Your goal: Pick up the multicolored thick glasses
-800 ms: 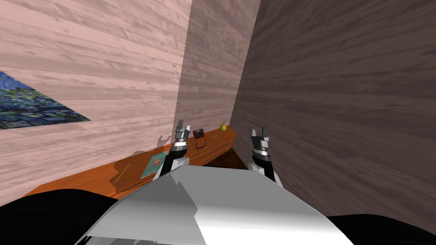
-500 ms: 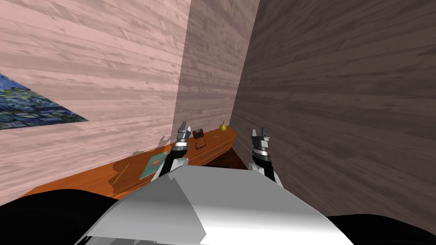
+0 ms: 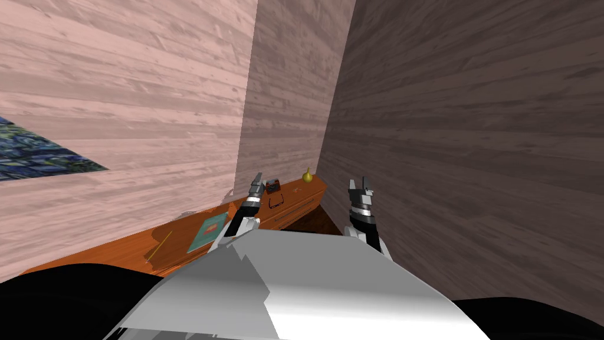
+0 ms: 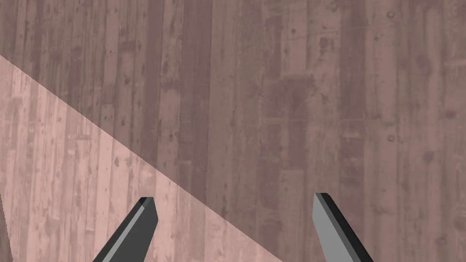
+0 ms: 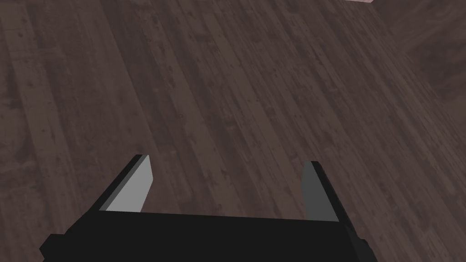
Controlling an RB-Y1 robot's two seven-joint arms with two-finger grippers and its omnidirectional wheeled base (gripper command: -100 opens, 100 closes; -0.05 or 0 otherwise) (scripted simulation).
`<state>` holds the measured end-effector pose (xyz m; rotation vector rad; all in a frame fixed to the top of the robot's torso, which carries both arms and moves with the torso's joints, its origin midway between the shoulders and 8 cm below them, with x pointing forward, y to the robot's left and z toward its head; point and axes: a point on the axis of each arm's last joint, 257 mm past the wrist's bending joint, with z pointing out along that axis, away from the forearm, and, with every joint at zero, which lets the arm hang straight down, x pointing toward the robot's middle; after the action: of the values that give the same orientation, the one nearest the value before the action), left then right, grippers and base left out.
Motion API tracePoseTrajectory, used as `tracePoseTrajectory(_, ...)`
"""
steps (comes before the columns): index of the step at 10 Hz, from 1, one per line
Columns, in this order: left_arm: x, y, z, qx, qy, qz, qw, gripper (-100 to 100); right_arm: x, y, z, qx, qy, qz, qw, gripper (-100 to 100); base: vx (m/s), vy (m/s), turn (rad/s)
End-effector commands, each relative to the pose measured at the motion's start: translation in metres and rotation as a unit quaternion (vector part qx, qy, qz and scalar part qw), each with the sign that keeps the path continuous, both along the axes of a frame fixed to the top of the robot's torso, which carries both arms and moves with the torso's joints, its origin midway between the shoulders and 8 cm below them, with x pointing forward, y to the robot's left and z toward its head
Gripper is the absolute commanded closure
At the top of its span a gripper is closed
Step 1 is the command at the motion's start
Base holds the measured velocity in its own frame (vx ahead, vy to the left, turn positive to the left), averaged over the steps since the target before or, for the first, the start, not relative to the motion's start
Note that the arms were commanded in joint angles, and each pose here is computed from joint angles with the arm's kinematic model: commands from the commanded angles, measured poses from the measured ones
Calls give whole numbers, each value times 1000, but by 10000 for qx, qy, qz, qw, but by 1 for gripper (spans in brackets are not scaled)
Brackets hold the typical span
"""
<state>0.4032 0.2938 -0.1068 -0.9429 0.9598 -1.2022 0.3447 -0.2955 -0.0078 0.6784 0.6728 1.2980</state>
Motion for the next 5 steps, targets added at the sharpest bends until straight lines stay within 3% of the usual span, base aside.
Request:
tracePoseTrajectory(1, 9, 4, -25, -112, 314, 8, 9994, -100, 0, 0, 0, 0, 0, 0, 10000, 0, 19, -23, -38)
tracePoseTrajectory(5, 26, 23, -83, -451, 1060, 83, 9933, -100, 0, 0, 0, 0, 0, 0, 10000, 0, 20, -30, -37)
